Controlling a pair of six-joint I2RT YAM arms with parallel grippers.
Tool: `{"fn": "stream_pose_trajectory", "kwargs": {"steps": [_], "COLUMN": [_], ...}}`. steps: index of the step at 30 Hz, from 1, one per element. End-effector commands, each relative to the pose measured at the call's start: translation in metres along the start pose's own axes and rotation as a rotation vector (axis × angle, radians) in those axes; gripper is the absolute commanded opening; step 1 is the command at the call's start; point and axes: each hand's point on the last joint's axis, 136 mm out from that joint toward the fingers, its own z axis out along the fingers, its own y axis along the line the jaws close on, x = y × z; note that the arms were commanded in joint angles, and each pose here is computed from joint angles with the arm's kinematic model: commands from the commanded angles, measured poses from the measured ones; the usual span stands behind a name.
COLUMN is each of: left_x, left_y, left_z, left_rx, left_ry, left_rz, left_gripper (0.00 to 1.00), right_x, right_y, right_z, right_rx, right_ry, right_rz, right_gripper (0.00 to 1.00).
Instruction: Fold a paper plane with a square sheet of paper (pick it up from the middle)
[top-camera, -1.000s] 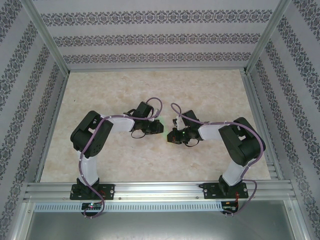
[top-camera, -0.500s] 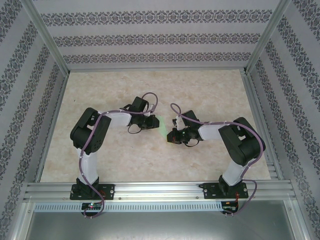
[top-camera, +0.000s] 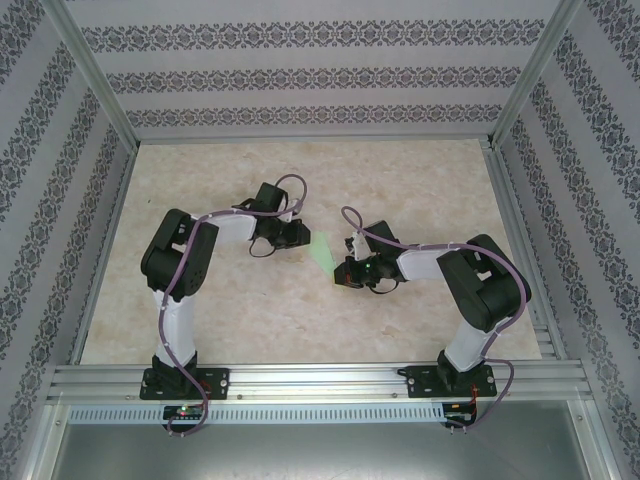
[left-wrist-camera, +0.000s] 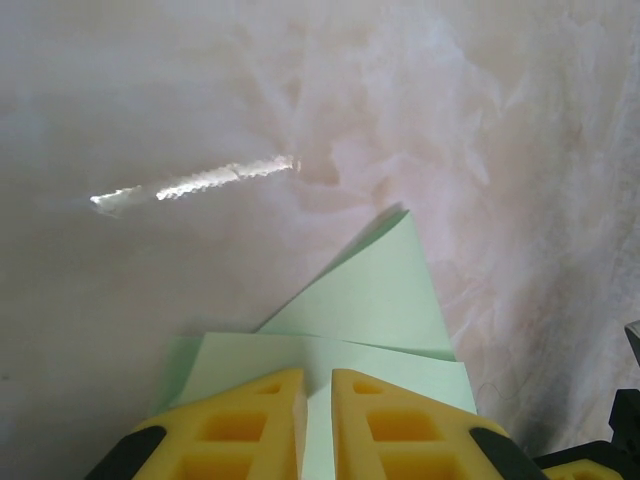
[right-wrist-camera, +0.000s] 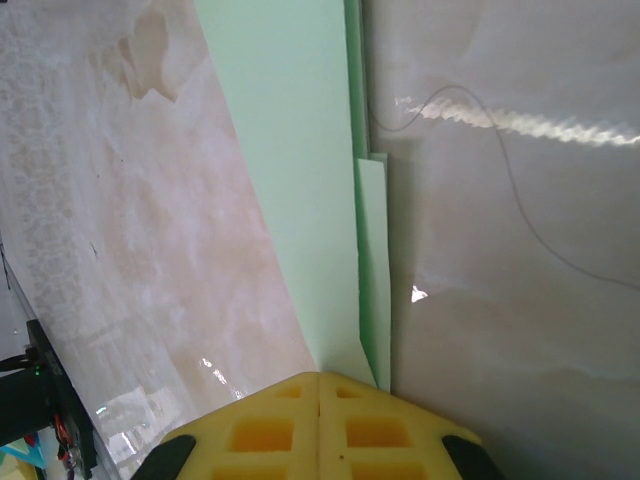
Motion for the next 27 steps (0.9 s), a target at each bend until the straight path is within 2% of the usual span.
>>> {"fn": "stream_pose_trajectory", "kwargs": {"steps": [1, 6, 11, 15, 21, 27], "left_x": [-0.012, -0.031, -0.041, -0.023, 0.019, 0.042], "left_y": [0.084, 0.077, 0.031, -0.008, -0.055, -0.076], "left_z": [-0.008, -0.026, -0.059, -0.071, -0.047, -0.008], "left_rx": [-0.234, -0.23, -0.131, -0.036, 0.109, 0.138], "left_ry": [-0.047, -0.084, -0.158, -0.192, -0.134, -0.041], "left_rz": [-0.062, -0.06, -0.037, -0.022, -0.008, 0.027], "left_gripper": [0.17, 0.17, 0.17, 0.17, 0.15, 0.13], "right_x": [0.065, 0.064, 0.062, 0.061, 0.06, 0.058], "right_y": [-0.074, -0.073, -0.072, -0.071, -0.07, -0.069], "right_z": [0.005, 0.005, 0.005, 0.006, 0.005, 0.006], "right_rx": [0.262, 0.26, 0.257, 0.254, 0.251, 0.244], "right_ry": [0.164, 0.163, 0.155, 0.152, 0.147, 0.143], "right_rz": [0.144, 0.145, 0.147, 0.145, 0.144, 0.144], "right_gripper": [0.0, 0.0, 0.0, 0.0, 0.0, 0.0]}}
